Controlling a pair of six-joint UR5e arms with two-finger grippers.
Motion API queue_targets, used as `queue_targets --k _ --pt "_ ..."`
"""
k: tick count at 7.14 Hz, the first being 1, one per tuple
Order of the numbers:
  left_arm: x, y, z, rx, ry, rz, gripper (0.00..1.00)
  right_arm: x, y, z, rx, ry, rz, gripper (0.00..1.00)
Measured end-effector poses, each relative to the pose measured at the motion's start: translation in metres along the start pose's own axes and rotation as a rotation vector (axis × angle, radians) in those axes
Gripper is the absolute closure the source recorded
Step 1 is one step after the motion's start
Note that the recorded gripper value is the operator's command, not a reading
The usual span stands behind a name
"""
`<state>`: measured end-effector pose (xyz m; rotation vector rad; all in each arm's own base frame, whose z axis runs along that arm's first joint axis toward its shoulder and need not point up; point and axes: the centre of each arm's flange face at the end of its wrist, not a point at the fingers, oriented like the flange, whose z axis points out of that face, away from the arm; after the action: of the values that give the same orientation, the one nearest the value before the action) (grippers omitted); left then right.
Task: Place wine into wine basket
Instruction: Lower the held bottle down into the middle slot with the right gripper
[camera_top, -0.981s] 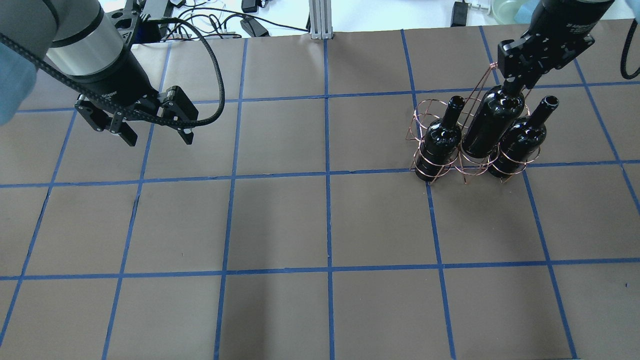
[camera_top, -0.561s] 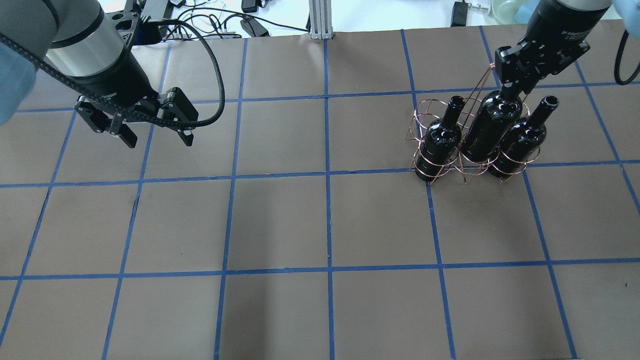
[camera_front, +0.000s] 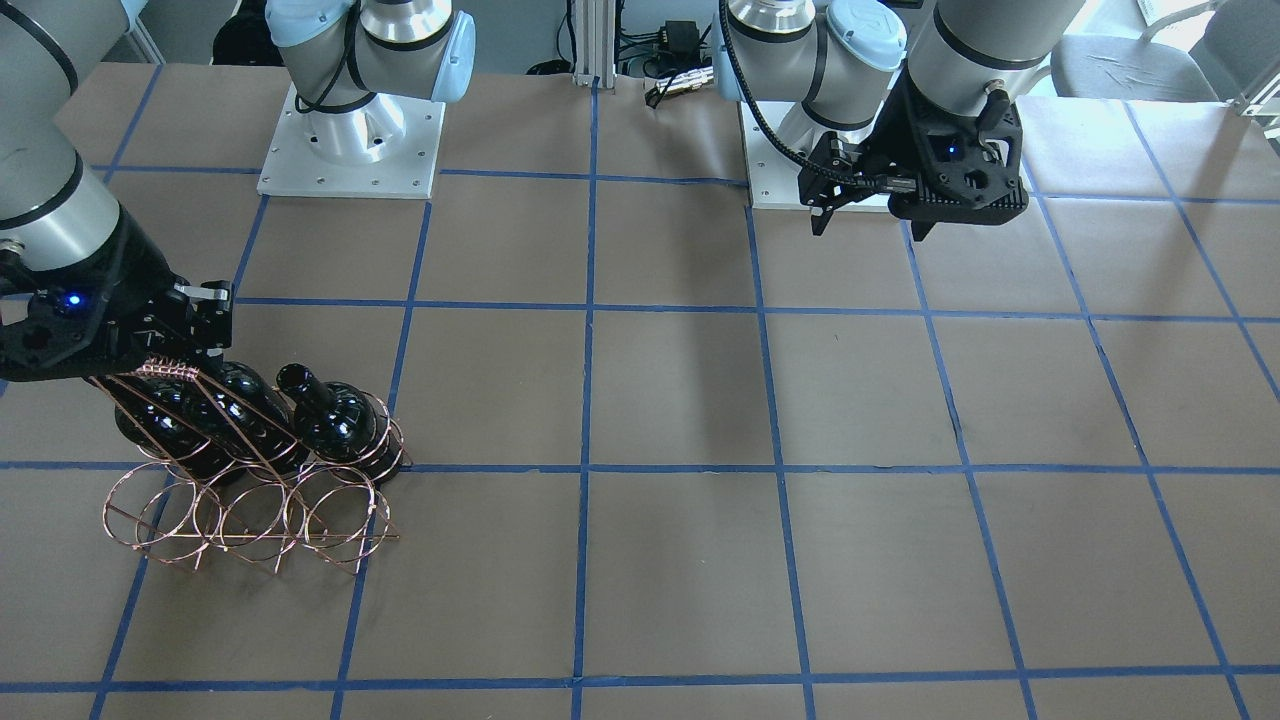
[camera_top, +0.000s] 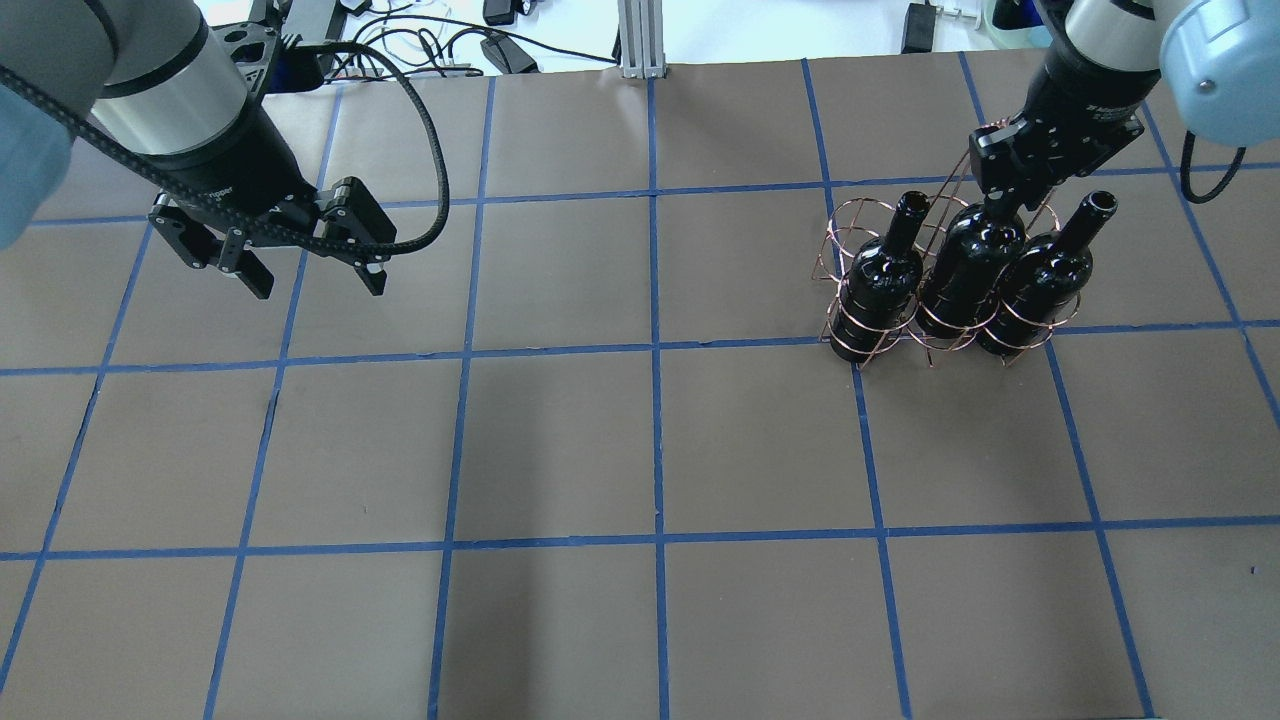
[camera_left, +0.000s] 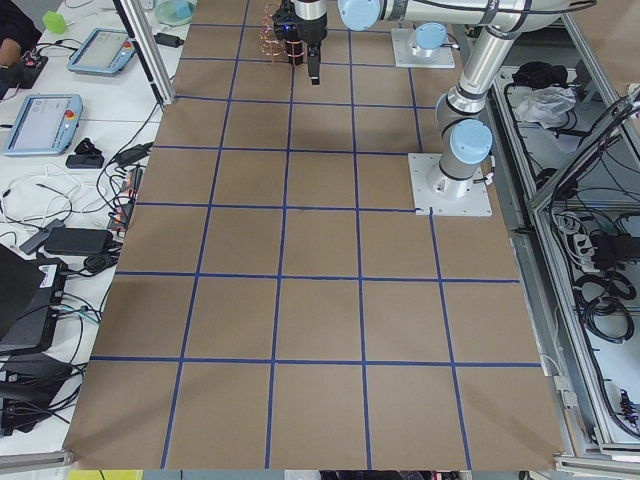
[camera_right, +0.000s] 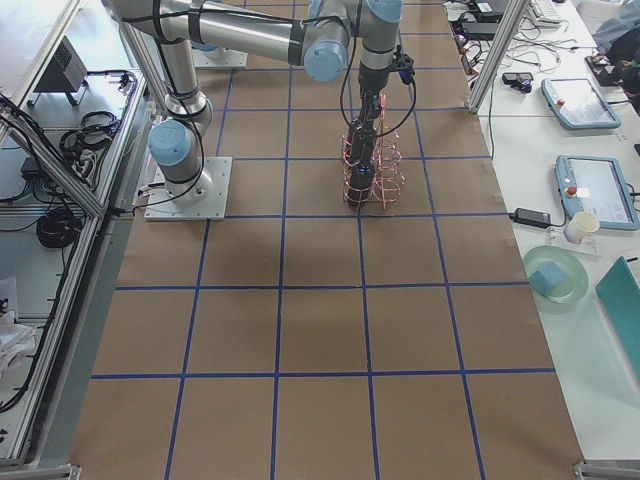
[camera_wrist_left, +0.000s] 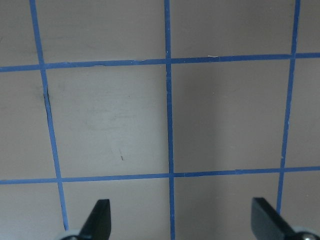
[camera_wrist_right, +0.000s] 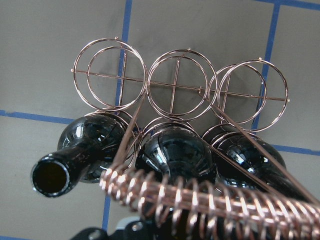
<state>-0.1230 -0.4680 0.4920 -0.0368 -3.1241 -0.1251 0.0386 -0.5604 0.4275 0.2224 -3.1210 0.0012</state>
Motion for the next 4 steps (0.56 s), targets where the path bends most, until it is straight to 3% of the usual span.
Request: queue_targets --k 3,4 --pt "0.0 0.0 0.0 -0.001 0.0 0.0 0.0 0.0 0.001 0.021 -0.02 -0.005 0.004 1.0" --pt "0.0 0.0 0.0 -0.001 0.0 0.0 0.0 0.0 0.002 0.027 -0.026 -0.004 0.011 0.28"
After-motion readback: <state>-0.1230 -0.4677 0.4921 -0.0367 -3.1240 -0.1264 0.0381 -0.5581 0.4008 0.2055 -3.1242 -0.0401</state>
